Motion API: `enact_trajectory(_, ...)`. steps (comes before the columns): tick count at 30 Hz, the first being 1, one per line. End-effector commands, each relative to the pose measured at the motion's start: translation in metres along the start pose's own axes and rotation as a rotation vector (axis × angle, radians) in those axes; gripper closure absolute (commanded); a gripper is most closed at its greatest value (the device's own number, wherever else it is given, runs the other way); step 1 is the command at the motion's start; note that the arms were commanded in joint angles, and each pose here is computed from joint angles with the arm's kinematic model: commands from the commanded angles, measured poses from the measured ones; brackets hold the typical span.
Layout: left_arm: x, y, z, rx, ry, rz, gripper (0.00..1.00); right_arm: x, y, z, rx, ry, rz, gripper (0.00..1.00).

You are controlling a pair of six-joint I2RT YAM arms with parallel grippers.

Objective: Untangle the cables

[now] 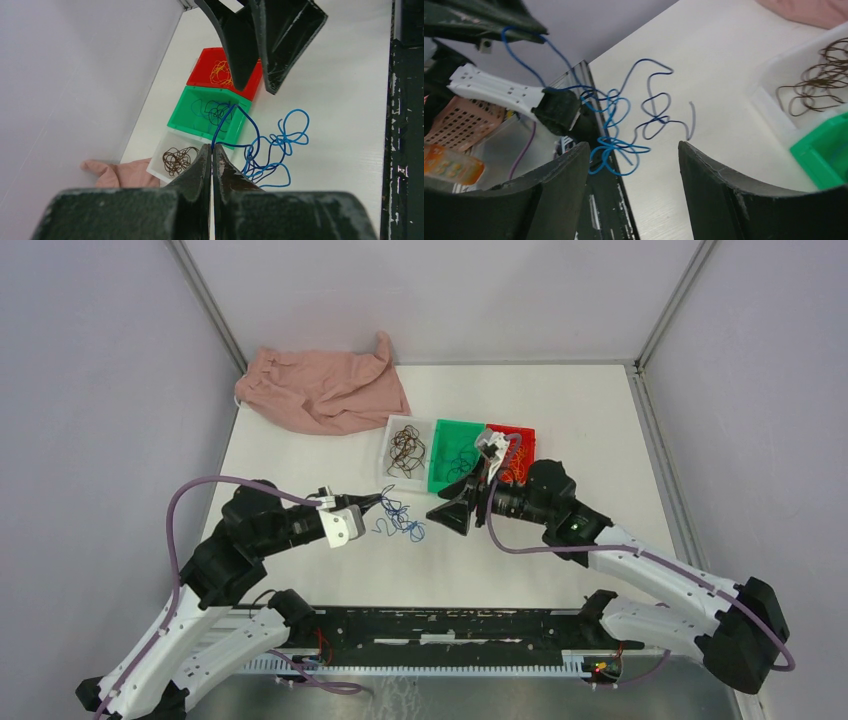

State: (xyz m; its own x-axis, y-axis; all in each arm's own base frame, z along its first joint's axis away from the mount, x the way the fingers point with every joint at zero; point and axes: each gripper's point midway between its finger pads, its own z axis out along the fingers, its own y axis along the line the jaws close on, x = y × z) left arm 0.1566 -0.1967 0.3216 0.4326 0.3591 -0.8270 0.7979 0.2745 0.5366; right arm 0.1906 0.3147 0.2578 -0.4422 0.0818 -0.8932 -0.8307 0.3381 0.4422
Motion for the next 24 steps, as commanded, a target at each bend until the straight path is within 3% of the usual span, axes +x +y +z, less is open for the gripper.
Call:
enact_trajectory(1,-0.018,0.006,-0.002,-0.016,-0.06,0.012,0.97,-0.014,0.048,0.005,-0.171,-0.03,-0.008,0.28)
enact_trajectory(8,-0.022,0.01,-0.003,-0.021,-0.067,0.032,0.97,0.012,0.057,0.021,-0.168,0.079,-0.009,0.28)
enact_trajectory(12,-0.027,0.012,-0.004,-0.026,-0.076,0.04,0.97,0.017,0.049,0.028,-0.117,0.097,-0.007,0.36)
enact_trajectory(14,-0.029,0.014,-0.005,-0.032,-0.079,0.043,0.97,0.019,0.043,0.03,-0.086,0.11,-0.001,0.52)
enact_trajectory(17,-0.031,0.016,-0.007,-0.037,-0.076,0.068,0.97,0.018,0.034,0.029,-0.026,0.125,-0.003,0.94)
enact_trajectory(18,-0.031,0.018,-0.008,-0.042,-0.073,0.08,0.97,0.018,0.03,0.028,0.001,0.123,-0.009,0.99)
enact_trajectory(24,-0.029,0.038,-0.013,-0.113,-0.019,0.216,0.97,0.035,-0.015,0.009,0.204,0.136,-0.061,1.0)
